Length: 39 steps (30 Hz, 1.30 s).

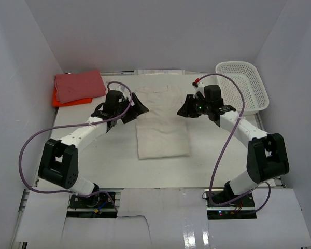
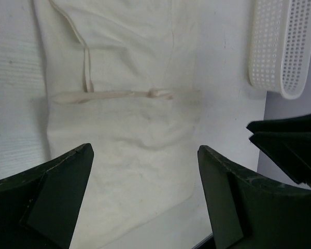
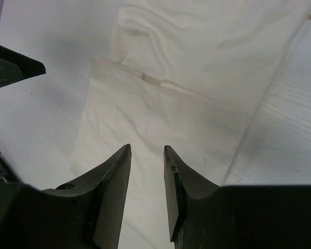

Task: Fold and stack the t-shirts
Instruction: Fold the folded rectangular tshirt in 1/3 of the way

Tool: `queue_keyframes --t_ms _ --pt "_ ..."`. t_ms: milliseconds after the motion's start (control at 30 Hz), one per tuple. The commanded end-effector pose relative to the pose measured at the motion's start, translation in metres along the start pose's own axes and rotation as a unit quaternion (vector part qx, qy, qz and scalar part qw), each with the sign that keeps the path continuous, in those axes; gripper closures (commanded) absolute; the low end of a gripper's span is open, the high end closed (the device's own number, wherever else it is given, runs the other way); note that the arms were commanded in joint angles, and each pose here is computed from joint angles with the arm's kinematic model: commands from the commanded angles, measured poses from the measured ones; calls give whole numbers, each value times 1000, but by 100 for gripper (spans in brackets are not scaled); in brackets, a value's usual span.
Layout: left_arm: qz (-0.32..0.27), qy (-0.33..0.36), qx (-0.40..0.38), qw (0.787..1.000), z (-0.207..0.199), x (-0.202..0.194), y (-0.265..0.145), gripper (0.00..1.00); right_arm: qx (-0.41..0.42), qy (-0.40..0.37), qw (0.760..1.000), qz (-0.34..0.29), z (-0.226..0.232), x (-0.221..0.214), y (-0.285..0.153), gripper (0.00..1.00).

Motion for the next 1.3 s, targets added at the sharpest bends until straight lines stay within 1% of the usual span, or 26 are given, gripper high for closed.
queue_keyframes --t_ms 0,100,133,267,300,333,367,400,433,467,533,667,767,933,1167,1267 --pt "58 -4 -67 996 2 -42 -11 8 101 36 992 74 5 -36 18 62" --pt "79 0 -65 995 14 -65 -10 9 105 57 986 113 -3 -60 22 62" --pt "93 -1 -53 994 25 -78 -11 9 99 59 986 124 -5 -67 20 61" --pt "104 9 -52 993 35 -96 -34 5 62 71 982 166 -14 -102 -2 58" --pt "106 10 -53 993 37 -99 -40 2 64 67 983 158 -10 -103 -11 56" --pt "113 6 -48 992 39 -105 -47 2 57 77 981 170 -14 -120 -18 51" --pt "116 2 -42 992 44 -111 -52 2 61 72 983 157 -9 -119 -27 49" --pt "103 5 -52 993 39 -108 -64 2 61 78 983 155 -8 -124 -32 48" --pt "105 1 -43 994 42 -112 -70 2 61 82 982 157 -7 -129 -36 47" --pt "90 0 -41 995 43 -111 -79 2 64 85 982 158 -6 -139 -43 45" --pt "87 -6 -41 995 46 -117 -85 2 62 100 979 169 -4 -156 -48 44" --pt "113 -28 -21 993 61 -137 -81 2 38 116 975 184 -8 -174 -50 42" --pt "140 -60 2 988 75 -154 -75 2 15 133 974 184 -14 -182 -49 42" --pt "156 -88 22 984 82 -162 -71 2 -14 149 973 177 -20 -186 -48 42" --pt "156 -127 50 978 91 -170 -66 2 -39 160 971 172 -29 -188 -39 41" --pt "152 -142 48 977 93 -174 -64 2 -52 158 973 162 -33 -186 -35 41"
Point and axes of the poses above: each gripper's point midway between its finger pads, its own y axis out along the fingers, its own z axis along the line the jaws close on, x = y × z, the point moved 6 cm from there along -y, back along the fingers, and after that the axes turned 4 degrees about y, right-handed, at the moved point
